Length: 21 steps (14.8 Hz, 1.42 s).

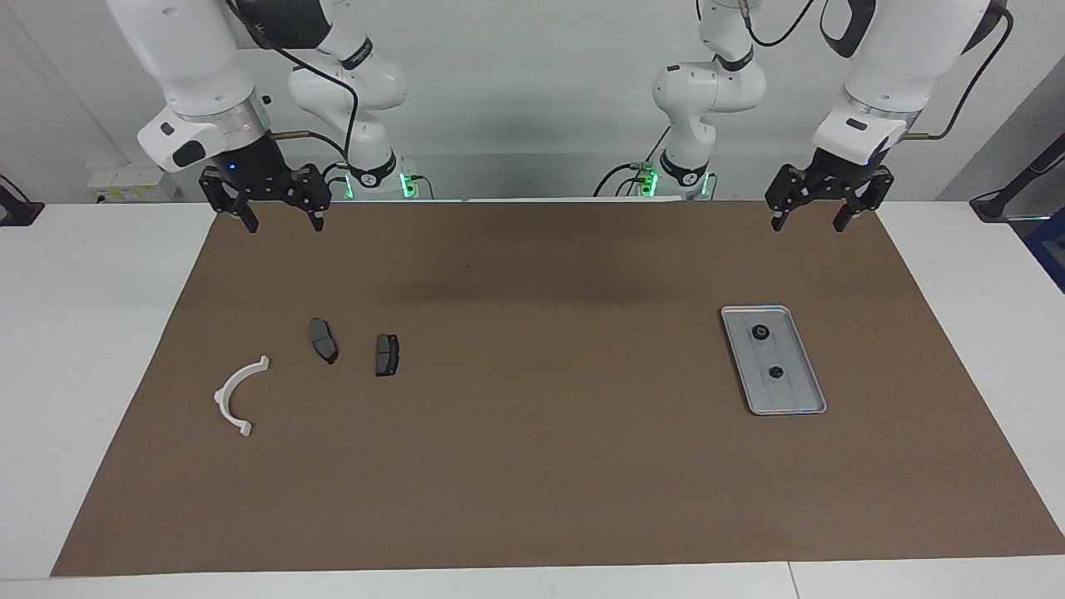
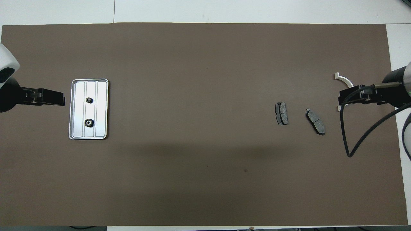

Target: Pick bearing gear from pile to tray

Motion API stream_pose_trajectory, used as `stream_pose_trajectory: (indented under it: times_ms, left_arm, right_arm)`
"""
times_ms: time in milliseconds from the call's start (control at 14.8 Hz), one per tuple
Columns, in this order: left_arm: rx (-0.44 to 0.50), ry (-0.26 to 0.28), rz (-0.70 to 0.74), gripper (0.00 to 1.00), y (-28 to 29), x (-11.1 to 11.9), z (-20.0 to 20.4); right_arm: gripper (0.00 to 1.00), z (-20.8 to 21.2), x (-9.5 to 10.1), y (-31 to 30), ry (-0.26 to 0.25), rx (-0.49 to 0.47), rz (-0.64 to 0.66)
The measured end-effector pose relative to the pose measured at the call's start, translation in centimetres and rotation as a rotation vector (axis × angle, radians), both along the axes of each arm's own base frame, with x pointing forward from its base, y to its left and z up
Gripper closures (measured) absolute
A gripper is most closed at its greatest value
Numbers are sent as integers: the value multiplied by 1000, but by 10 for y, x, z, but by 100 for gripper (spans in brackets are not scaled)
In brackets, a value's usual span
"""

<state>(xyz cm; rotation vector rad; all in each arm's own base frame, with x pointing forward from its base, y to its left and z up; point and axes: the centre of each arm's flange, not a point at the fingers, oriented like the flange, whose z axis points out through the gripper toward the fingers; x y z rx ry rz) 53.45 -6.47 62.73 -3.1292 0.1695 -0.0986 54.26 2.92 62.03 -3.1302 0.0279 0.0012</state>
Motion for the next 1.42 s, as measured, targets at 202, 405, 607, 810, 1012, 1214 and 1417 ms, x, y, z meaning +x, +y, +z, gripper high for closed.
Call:
stream_pose_trajectory:
  times_ms: [202,405,607,810,1012,1214,1417]
  left_arm:
    - [0,4,5,0,3,0,1]
    - [3,36,13,0,8,-4,3]
    - [3,31,15,0,8,-4,9]
    - [3,34,8,0,5,-4,7]
    - [4,38,-2,0,0,-3,5]
    - [4,40,-12,0,-6,-4,4]
    - [5,42,-16,0,-8,-4,4]
  right_arm:
    - [0,0,0,0,0,0,0]
    - [0,0,0,0,0,0,0]
    - [0,0,0,0,0,0,0]
    - [0,0,0,0,1,0,0]
    - [0,-1,0,0,1,0,0]
    - [0,-1,0,0,1,0,0]
    - [0,-1,0,0,1,0,0]
